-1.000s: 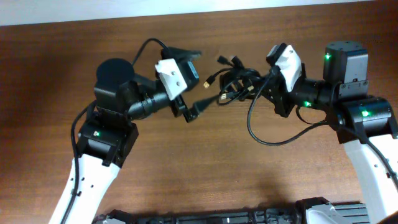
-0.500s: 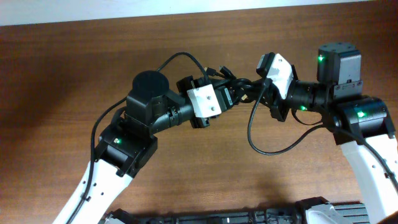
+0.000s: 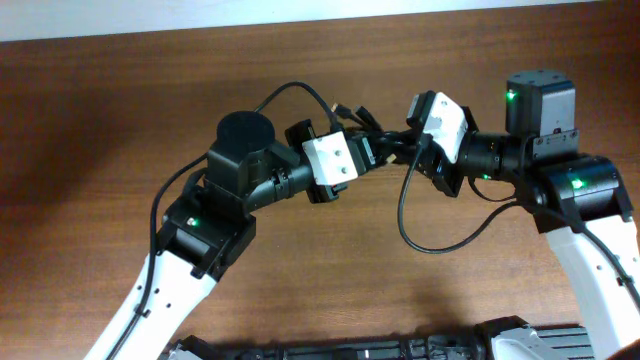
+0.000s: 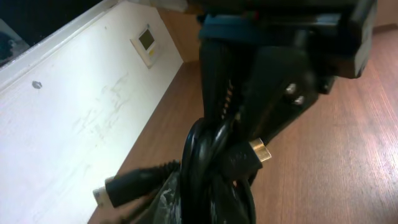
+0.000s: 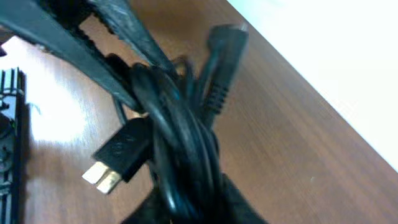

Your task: Untangle cables

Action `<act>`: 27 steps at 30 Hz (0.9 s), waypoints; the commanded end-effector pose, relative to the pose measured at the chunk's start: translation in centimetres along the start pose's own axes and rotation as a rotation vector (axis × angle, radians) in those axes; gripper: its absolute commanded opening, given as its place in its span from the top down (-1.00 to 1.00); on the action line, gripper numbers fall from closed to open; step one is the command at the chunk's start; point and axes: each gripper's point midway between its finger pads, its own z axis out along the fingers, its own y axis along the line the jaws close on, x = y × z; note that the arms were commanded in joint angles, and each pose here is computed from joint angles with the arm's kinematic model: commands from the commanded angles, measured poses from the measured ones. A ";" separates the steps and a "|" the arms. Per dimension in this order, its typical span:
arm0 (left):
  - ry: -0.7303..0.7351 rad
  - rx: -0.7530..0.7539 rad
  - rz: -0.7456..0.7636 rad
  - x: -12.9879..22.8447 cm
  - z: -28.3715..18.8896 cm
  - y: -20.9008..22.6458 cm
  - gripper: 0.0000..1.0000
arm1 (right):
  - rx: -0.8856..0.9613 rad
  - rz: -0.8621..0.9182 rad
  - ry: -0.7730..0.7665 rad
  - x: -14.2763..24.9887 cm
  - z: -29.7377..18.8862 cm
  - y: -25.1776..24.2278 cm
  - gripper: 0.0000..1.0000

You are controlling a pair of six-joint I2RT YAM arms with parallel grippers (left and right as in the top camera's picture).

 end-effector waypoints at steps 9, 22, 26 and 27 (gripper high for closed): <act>0.068 -0.248 -0.239 1.2 -0.4 4.4 1.00 | 0.103 0.062 0.071 0.9 -0.4 -1.3 -0.43; -0.049 -0.108 -0.412 -1.2 0.1 2.5 1.00 | 0.145 0.029 0.042 0.0 -0.4 -2.4 0.56; -0.062 -0.119 -0.404 -1.5 0.0 2.8 1.00 | 0.138 0.040 0.051 0.2 -0.4 -2.2 0.92; -0.065 -0.145 -0.415 -1.5 0.0 3.3 1.00 | 0.134 0.046 0.057 0.4 -0.4 -2.1 0.92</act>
